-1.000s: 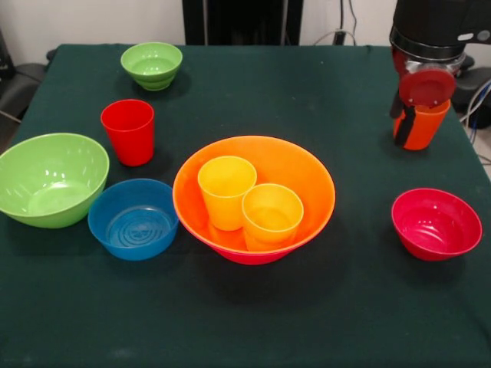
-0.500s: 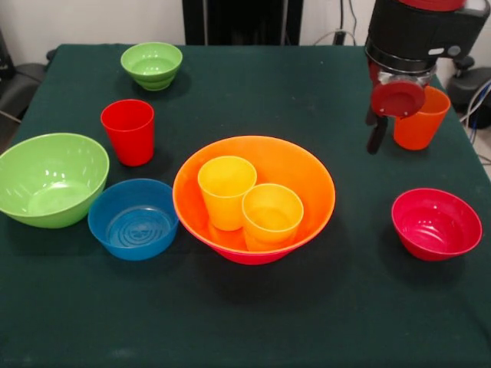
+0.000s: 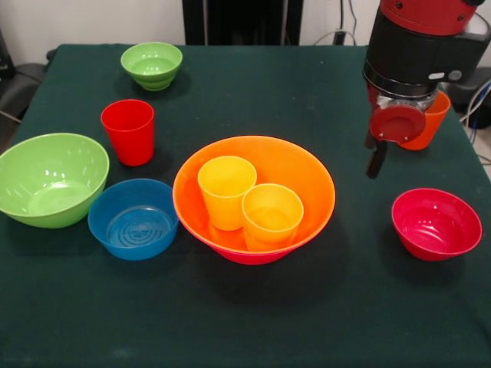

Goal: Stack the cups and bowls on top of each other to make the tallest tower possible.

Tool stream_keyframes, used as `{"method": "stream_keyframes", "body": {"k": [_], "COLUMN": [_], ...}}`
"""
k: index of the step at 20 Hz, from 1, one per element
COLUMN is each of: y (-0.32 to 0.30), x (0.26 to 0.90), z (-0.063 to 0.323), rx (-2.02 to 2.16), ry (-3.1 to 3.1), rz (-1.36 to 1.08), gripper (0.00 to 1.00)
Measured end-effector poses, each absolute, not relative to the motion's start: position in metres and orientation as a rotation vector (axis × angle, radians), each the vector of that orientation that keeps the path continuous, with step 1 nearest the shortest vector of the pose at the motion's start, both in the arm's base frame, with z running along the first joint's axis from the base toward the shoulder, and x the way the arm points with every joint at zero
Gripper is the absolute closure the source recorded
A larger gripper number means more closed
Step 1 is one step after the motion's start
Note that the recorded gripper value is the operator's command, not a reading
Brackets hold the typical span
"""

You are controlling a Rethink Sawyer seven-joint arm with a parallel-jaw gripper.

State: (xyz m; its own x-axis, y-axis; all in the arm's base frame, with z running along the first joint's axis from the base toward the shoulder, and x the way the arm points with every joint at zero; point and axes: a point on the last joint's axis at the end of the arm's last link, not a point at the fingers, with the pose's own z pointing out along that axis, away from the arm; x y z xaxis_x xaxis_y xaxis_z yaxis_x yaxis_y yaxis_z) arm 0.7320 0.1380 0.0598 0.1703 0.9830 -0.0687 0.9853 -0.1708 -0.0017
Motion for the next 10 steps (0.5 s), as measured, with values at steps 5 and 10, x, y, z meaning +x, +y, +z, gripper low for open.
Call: {"method": "stream_keyframes", "body": {"k": [5,10], "y": [0.136,0.133], "x": [0.743,0.748], "z": [0.063,0.076], "rx": [2.385,2.415], "ry": [1.987,1.974], "rz": [-0.096,-0.130], "gripper": [0.00,0.00]}}
